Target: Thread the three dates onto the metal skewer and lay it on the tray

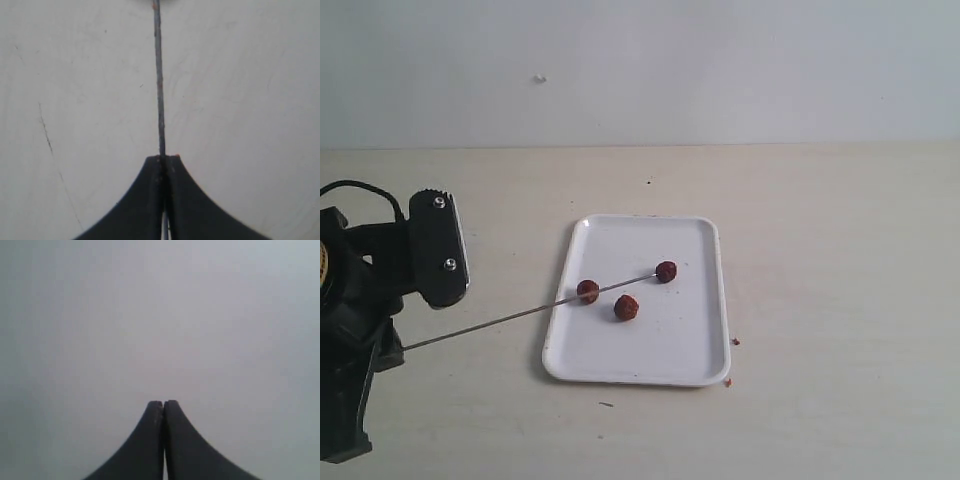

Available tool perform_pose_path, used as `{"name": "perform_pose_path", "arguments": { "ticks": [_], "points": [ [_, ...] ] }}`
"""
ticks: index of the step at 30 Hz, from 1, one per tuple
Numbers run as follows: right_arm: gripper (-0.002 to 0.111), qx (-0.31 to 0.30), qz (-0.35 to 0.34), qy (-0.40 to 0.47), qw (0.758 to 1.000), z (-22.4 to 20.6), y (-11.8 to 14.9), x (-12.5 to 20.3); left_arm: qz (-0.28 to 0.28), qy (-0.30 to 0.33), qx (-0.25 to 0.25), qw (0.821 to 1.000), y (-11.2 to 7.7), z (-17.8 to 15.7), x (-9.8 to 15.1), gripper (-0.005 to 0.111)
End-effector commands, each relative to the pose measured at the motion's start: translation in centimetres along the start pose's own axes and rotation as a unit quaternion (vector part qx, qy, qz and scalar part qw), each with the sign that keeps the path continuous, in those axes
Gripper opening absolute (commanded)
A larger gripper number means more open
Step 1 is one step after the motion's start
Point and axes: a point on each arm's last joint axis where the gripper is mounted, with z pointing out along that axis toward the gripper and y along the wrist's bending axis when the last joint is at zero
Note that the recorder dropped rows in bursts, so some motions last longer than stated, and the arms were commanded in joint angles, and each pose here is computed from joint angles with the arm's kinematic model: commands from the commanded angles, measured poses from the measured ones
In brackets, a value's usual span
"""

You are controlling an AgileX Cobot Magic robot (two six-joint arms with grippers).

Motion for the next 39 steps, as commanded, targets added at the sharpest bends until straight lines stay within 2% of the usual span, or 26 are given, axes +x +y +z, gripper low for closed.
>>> {"name": "perform_pose_path", "arguments": {
  "ticks": [1, 3, 6, 9, 12, 14, 16, 18, 20, 21, 24, 25, 26, 27, 28, 29, 31, 34, 37, 39],
  "points": [
    [0.000, -0.024, 0.064, 0.004, 0.998, 2.0, 1.6, -2.1, -0.024, 0.001, 0.004, 1.000, -0.1, -0.1, 0.2, 0.000],
    [0.000, -0.022, 0.003, 0.046, 0.999, 4.4, 2.6, -3.4, -0.057, 0.003, 0.005, 0.998, -0.1, -0.1, 0.2, 0.000],
    [0.000, -0.006, -0.090, 0.119, 0.989, 9.6, 3.6, -5.1, -0.066, 0.003, 0.003, 0.998, -0.1, -0.1, 0.2, 0.000],
    [0.000, -0.014, -0.203, 0.200, 0.958, 15.0, 3.4, -4.4, -0.066, -0.002, 0.001, 0.998, 0.0, -0.1, 0.1, 0.000],
    [0.000, -0.058, -0.269, 0.289, 0.917, 19.3, 2.8, -1.2, -0.066, -0.004, 0.001, 0.998, 0.0, -0.1, 0.1, 0.000],
    [0.000, -0.133, -0.351, 0.348, 0.859, 21.6, 2.8, 1.7, -0.099, -0.020, 0.011, 0.995, -0.2, -0.1, -0.2, 0.000],
    [0.001, -0.178, -0.360, 0.381, 0.833, 23.3, 2.9, 4.5, -0.128, -0.036, 0.025, 0.991, -0.4, -0.1, -0.5, 0.000],
    [0.002, -0.212, -0.369, 0.399, 0.812, 24.7, 3.1, 6.9, -0.134, -0.040, 0.031, 0.990, -0.5, -0.1, -0.6, 0.000],
    [0.003, -0.261, -0.404, 0.408, 0.776, 25.7, 3.3, 9.8, -0.134, -0.038, 0.032, 0.990, -0.5, -0.1, -0.6, 0.000],
    [0.004, -0.283, -0.423, 0.412, 0.756, 26.1, 3.2, 11.2, -0.134, -0.036, 0.032, 0.990, -0.5, -0.1, -0.6, 0.000],
    [0.006, -0.380, -0.535, 0.377, 0.654, 26.7, 3.3, 14.8, -0.134, -0.036, 0.032, 0.990, -0.5, -0.1, -0.6, 0.000],
    [0.006, -0.415, -0.587, 0.351, 0.599, 27.0, 3.1, 16.1, -0.135, -0.036, 0.032, 0.990, -0.5, -0.1, -0.6, 0.000],
    [0.006, -0.432, -0.619, 0.335, 0.563, 27.3, 2.8, 16.9, -0.135, -0.036, 0.032, 0.990, -0.5, -0.1, -0.6, 0.000],
    [0.006, -0.438, -0.657, 0.320, 0.524, 27.8, 2.3, 17.6, -0.136, -0.036, 0.032, 0.990, -0.5, -0.1, -0.6, 0.000],
    [0.006, -0.430, -0.682, 0.322, 0.496, 28.3, 1.7, 18.4, -0.137, -0.036, 0.032, 0.989, -0.5, -0.1, -0.6, 0.000],
    [0.005, -0.406, -0.698, 0.338, 0.484, 28.7, 1.1, 19.3, -0.137, -0.036, 0.032, 0.989, -0.5, -0.1, -0.6, 0.000],
    [0.005, -0.336, -0.718, 0.385, 0.472, 29.2, -0.4, 20.6, -0.137, -0.035, 0.032, 0.989, -0.5, -0.1, -0.5, 0.000],
    [0.001, -0.288, -0.718, 0.427, 0.469, 28.9, -1.8, 22.0, -0.137, -0.031, 0.034, 0.990, -0.6, -0.1, -0.5, 0.000],
    [0.000, -0.256, -0.669, 0.465, 0.521, 28.5, -2.0, 22.7, -0.142, -0.022, 0.037, 0.989, -0.6, -0.1, -0.3, 0.000],
    [0.000, -0.213, -0.642, 0.492, 0.549, 28.4, -1.6, 22.7, -0.144, -0.016, 0.039, 0.989, -0.7, -0.1, -0.2, 0.000]
  ]
}}
